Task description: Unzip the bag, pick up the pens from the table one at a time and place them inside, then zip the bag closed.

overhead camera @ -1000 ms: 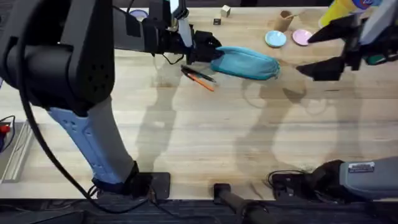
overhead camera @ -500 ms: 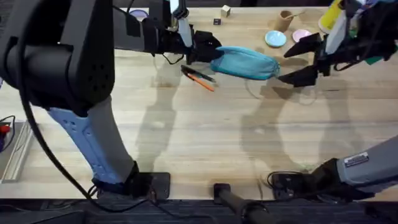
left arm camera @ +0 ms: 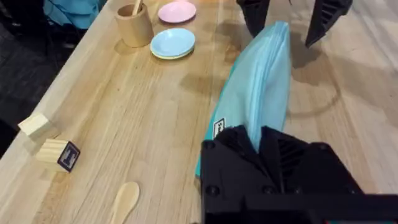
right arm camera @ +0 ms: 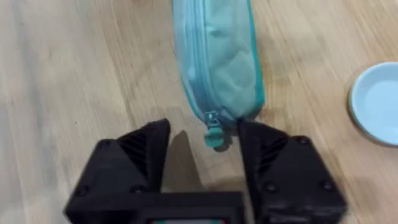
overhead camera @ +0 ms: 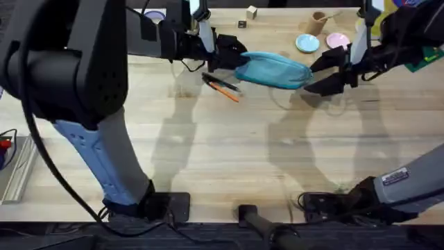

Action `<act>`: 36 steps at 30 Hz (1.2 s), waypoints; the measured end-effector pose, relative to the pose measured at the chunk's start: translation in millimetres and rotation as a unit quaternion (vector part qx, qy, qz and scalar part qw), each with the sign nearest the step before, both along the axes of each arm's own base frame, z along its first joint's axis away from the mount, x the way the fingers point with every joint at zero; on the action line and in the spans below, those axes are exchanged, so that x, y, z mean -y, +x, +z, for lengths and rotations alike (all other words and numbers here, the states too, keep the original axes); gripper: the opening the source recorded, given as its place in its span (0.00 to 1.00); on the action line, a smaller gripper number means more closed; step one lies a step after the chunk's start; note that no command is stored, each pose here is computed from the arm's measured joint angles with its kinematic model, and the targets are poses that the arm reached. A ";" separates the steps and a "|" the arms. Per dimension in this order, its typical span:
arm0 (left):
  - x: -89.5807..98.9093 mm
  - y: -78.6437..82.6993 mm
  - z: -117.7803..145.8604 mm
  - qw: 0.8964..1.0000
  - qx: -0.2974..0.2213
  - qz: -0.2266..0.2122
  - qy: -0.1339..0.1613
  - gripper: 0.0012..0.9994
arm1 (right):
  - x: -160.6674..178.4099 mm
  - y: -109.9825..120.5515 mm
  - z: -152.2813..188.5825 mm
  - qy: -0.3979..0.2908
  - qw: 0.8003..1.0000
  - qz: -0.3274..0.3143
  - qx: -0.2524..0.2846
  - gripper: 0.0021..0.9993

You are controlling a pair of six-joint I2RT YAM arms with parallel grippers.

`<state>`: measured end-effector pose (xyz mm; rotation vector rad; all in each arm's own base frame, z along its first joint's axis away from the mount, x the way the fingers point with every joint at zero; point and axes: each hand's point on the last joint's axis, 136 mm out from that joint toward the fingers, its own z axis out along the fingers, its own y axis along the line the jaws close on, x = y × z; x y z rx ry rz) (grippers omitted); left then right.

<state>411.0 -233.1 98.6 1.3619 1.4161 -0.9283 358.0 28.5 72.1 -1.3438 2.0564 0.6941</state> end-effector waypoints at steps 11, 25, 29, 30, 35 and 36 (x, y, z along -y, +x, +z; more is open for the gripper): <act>0.1 -0.3 0.1 1.000 0.000 -0.001 -0.001 0.04 | 2.5 1.3 -1.1 -0.009 1.000 0.001 0.003 0.03; 0.1 -0.3 0.2 1.000 0.000 -0.001 -0.001 0.04 | 1.9 1.5 -0.5 -0.007 1.000 0.001 0.003 0.03; 0.0 -0.2 0.2 1.000 0.000 0.000 -0.001 0.04 | 1.3 2.0 0.6 -0.004 1.000 0.001 0.004 0.03; 0.0 -0.1 0.3 1.000 0.000 0.000 -0.001 0.04 | 1.2 2.0 1.0 -0.004 1.000 0.001 0.004 0.03; -0.1 -0.2 0.1 1.000 -0.001 0.000 0.000 0.04 | 1.6 3.3 2.9 -0.004 1.000 0.001 0.006 0.03; -0.1 -0.2 0.1 1.000 -0.001 0.000 0.000 0.04 | 1.8 4.1 4.0 -0.005 1.000 0.001 0.007 0.03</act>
